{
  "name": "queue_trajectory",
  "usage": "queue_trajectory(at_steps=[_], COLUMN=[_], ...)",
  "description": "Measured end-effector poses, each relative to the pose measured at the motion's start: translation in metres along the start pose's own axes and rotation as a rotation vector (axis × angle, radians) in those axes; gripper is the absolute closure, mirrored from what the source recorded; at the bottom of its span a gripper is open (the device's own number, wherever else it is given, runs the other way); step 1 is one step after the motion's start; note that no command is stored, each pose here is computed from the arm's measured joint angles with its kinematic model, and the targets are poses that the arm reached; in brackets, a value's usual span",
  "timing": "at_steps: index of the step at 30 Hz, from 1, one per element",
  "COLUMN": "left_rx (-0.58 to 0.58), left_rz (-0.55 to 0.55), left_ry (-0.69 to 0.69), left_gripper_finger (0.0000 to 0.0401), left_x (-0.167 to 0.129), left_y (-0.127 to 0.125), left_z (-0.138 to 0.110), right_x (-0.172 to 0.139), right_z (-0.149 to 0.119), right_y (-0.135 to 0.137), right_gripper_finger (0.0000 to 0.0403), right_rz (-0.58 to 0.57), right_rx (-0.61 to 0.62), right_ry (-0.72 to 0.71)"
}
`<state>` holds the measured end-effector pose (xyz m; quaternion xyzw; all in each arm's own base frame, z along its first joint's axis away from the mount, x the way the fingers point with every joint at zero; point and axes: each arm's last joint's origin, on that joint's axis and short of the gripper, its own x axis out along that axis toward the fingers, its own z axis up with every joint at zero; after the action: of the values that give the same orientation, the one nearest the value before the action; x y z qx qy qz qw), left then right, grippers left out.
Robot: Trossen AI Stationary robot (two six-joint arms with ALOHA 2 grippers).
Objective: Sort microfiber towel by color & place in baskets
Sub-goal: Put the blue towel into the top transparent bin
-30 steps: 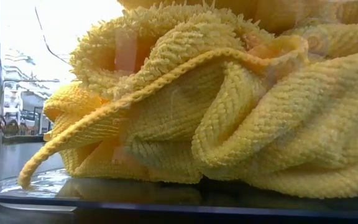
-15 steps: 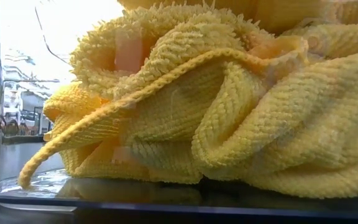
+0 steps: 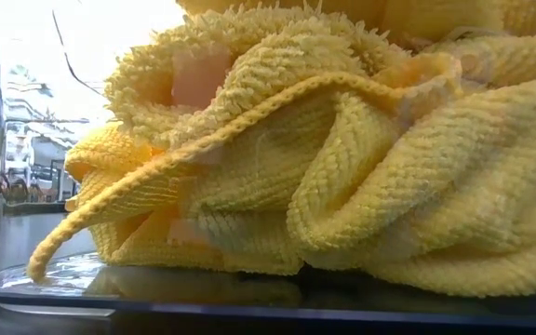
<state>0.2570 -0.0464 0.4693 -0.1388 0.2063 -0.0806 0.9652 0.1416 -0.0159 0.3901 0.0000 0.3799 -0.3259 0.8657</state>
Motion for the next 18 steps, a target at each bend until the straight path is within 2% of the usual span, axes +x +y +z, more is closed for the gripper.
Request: queue_trajectory(at_steps=[4,11,15,18], left_rx=[-0.014,-0.040,-0.051,-0.047], left_rz=[0.016,0.054,0.052,0.044], left_ry=[-0.003,-0.020,-0.019,-0.016], left_gripper_finger=[0.0096,0.0096,0.0096,0.0096], left_x=[0.001,0.001,0.001,0.001], left_y=[0.000,0.002,0.000,-0.002], left_z=[0.000,0.001,0.000,-0.001], right_x=[0.006,0.023,0.051,0.078], right_z=[-0.008,-0.006,-0.013,-0.028], right_y=[-0.014,-0.028,-0.026,-0.023], right_gripper_finger=[0.0403,0.0403,0.0403,0.0403], right_rz=[-0.095,-0.202,-0.166,-0.133], right_rx=[0.052,0.150,0.154,0.156], right_ry=[0.125,0.193,0.283,0.359])
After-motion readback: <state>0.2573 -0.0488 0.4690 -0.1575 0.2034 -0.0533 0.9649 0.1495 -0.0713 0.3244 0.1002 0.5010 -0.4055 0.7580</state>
